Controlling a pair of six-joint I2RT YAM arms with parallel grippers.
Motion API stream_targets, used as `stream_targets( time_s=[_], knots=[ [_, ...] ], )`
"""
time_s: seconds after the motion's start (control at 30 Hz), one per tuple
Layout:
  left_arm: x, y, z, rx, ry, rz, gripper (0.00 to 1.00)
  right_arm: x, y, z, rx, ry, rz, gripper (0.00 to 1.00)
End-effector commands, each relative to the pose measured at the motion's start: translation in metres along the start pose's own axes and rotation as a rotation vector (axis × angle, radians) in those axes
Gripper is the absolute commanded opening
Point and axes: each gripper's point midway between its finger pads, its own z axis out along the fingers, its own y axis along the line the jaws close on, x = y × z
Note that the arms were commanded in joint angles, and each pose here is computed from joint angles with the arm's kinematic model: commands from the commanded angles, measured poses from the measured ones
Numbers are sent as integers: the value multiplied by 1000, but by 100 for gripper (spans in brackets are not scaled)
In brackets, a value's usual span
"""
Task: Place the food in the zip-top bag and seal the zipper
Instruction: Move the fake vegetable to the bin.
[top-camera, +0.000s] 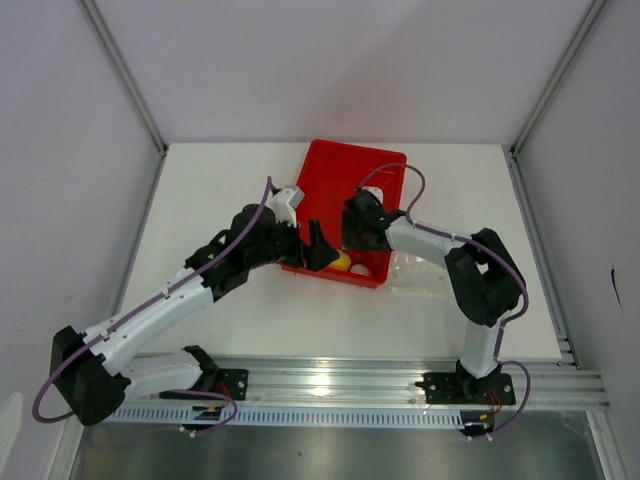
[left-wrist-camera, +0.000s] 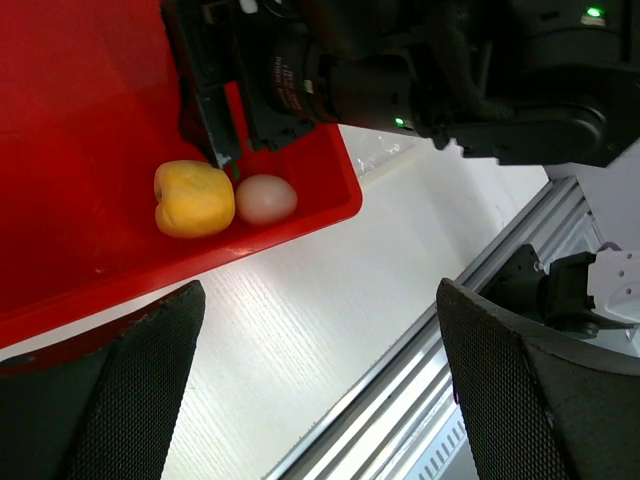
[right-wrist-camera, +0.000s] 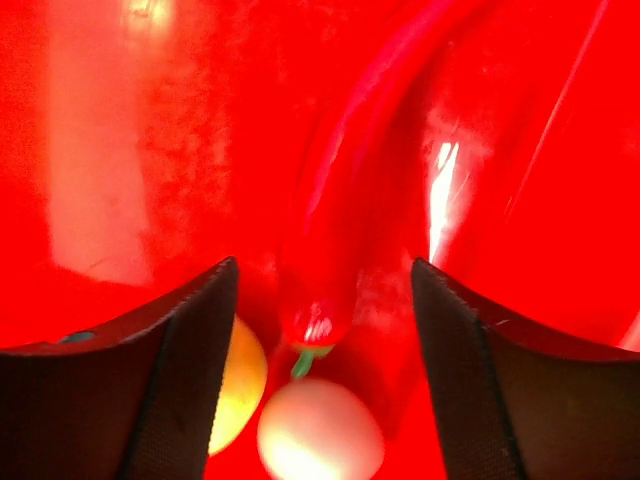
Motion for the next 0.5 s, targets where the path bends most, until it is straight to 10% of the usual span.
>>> stream_targets(
  time_s=[0.0, 0.47],
  knots=[
    [-14, -6, -8, 2, -69, -11, 100, -32, 6, -32, -44, -125, 25, 73],
    [-21, -41, -19, 190, -99, -47, 99, -63, -77, -178, 84, -333, 43, 99]
  ],
)
